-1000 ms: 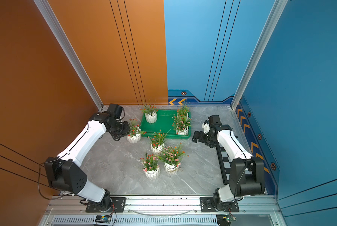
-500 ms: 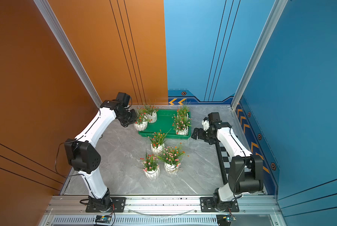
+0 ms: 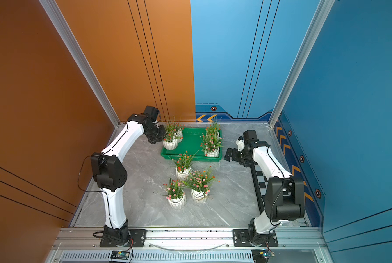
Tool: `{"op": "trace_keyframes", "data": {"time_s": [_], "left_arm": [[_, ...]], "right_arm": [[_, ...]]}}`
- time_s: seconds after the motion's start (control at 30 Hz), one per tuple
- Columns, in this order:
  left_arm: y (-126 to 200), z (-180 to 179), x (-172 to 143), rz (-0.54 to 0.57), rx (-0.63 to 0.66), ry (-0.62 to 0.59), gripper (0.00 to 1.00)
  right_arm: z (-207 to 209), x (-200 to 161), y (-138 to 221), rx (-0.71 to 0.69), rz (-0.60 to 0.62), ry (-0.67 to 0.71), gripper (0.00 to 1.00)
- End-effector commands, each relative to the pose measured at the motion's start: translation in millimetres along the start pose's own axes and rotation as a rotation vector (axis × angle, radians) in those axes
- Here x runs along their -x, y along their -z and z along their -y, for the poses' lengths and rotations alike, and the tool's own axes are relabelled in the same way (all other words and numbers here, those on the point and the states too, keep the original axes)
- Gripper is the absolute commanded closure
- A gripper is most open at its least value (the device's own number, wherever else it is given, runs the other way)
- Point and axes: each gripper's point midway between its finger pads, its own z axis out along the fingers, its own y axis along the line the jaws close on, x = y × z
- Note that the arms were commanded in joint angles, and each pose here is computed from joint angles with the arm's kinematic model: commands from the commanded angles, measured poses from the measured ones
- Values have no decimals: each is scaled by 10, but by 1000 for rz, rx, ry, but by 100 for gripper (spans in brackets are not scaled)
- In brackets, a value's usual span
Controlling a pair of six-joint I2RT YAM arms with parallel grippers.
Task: Put the potted gypsophila into the storage box
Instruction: Place the baby's breath potted plant at the storage box.
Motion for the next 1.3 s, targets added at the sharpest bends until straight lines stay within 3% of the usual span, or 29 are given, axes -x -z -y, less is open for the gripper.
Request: {"op": "trace_keyframes", "data": {"time_s": [0.0, 1.27], "left_arm": [[74, 209, 68, 18, -71, -4, 100], [-216, -24, -220, -40, -56, 76, 100]], "right_arm": [[-8, 99, 24, 4, 18, 15, 0], [84, 48, -34, -2, -2, -2, 0]]}}
